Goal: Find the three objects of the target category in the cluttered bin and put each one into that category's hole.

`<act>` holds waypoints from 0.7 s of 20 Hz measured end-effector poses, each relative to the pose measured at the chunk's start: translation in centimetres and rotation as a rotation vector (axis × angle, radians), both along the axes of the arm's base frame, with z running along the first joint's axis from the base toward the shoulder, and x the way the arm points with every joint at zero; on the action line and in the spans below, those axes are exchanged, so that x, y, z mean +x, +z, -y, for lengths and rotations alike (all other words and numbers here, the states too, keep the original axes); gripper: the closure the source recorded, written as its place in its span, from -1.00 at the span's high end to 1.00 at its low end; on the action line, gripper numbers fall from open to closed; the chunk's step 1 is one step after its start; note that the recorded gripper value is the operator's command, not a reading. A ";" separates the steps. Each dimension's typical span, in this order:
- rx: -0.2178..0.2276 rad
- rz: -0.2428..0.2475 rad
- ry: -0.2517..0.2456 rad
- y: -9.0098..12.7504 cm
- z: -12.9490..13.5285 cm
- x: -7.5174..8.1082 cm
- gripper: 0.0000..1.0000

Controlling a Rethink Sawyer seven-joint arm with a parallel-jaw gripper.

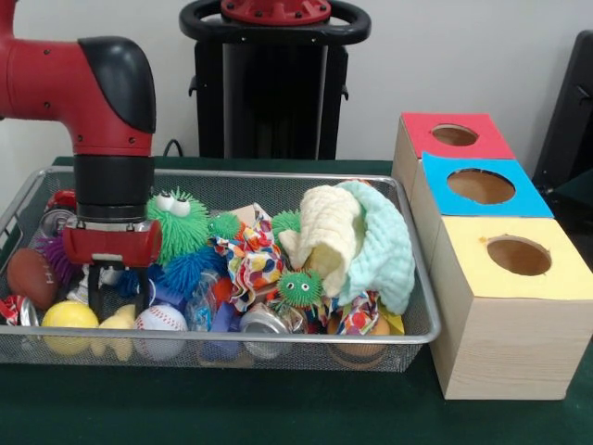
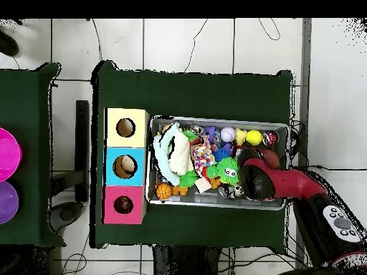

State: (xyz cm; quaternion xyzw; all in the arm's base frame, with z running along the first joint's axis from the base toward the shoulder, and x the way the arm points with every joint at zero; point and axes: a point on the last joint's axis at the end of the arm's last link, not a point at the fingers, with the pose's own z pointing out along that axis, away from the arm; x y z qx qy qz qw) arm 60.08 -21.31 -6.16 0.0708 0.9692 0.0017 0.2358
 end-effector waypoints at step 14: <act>-0.027 0.050 0.017 -1.4 -0.2 3.4 1.00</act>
